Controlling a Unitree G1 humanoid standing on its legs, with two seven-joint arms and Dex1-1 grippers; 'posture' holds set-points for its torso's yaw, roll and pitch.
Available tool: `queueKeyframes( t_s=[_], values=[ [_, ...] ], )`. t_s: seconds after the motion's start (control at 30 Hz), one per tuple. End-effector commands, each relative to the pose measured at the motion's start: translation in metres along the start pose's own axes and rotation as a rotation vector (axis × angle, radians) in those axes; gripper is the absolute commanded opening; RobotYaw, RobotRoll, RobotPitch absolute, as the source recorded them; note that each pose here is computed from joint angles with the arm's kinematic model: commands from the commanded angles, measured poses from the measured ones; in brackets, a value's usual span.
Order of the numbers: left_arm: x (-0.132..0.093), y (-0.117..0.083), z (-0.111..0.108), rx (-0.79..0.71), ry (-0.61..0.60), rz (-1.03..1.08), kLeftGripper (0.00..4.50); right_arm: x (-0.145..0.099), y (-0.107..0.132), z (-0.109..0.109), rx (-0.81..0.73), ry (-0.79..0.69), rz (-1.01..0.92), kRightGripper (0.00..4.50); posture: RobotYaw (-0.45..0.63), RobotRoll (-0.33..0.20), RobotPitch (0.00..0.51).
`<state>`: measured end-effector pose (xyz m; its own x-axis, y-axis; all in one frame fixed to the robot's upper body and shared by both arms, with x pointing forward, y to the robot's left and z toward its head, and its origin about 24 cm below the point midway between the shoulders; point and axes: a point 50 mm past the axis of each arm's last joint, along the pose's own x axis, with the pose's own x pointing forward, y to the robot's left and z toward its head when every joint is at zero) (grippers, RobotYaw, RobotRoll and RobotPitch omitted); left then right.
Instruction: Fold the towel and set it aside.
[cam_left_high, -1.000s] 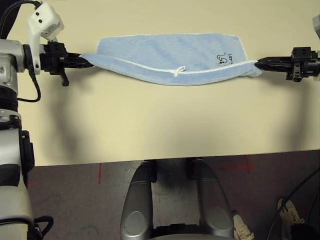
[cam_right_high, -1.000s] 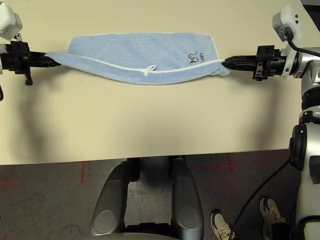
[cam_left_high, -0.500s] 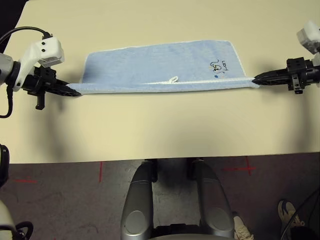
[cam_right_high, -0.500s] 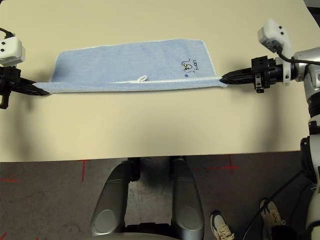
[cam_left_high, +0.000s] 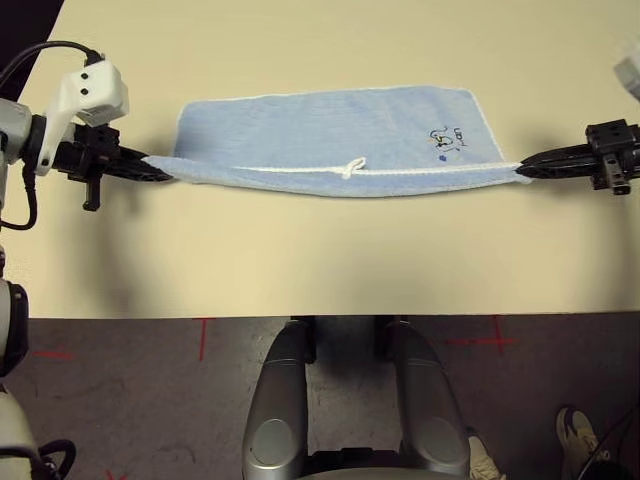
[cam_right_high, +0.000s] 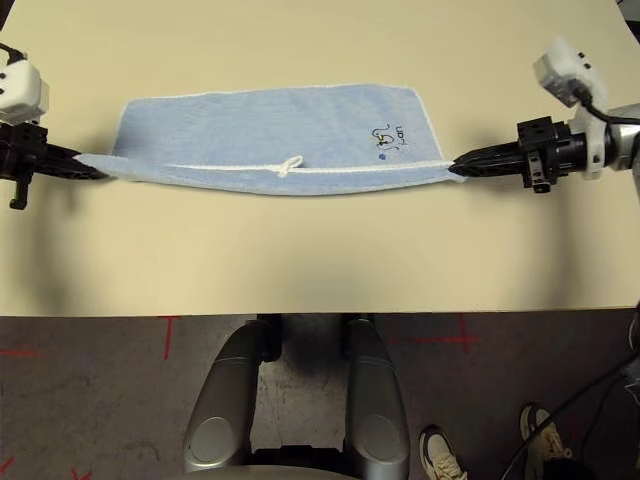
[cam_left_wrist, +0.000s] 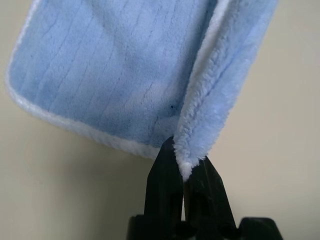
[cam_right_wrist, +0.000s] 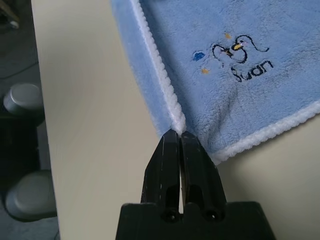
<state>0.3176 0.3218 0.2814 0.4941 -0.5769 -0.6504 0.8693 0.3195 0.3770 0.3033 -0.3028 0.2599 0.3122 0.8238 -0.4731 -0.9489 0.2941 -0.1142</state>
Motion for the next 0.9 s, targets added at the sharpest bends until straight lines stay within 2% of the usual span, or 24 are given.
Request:
queueKeyframes(
  t_s=[0.03, 0.23, 0.4, 0.6, 0.8, 0.9],
  values=[
    [-0.006, -0.002, -0.009, -0.035, 0.016, 0.003, 0.02, -0.004, 0.006, -0.009, 0.013, 0.062, 0.016, 0.0, 0.03, 0.0, 0.397],
    [-0.008, -0.002, -0.015, -0.061, 0.03, 0.009, 0.02, 0.001, 0.007, -0.017, -0.013, 0.112, 0.037, 0.0, 0.04, 0.0, 0.397],
    [-0.005, -0.001, -0.015, -0.082, 0.025, 0.005, 0.02, 0.009, -0.005, -0.014, -0.098, 0.087, 0.001, 0.0, 0.04, 0.0, 0.393],
    [-0.01, 0.004, 0.0, -0.112, -0.011, 0.014, 0.02, 0.007, -0.023, 0.002, -0.163, 0.064, -0.092, 0.0, 0.05, 0.0, 0.385],
    [-0.015, 0.012, 0.013, -0.053, -0.022, 0.055, 0.02, 0.007, -0.034, 0.016, -0.22, 0.021, -0.193, 0.0, 0.06, 0.0, 0.38],
    [-0.011, 0.018, 0.016, -0.021, -0.022, 0.114, 0.02, 0.007, -0.037, 0.016, -0.243, 0.023, -0.246, 0.0, 0.06, 0.0, 0.379]
  ],
)
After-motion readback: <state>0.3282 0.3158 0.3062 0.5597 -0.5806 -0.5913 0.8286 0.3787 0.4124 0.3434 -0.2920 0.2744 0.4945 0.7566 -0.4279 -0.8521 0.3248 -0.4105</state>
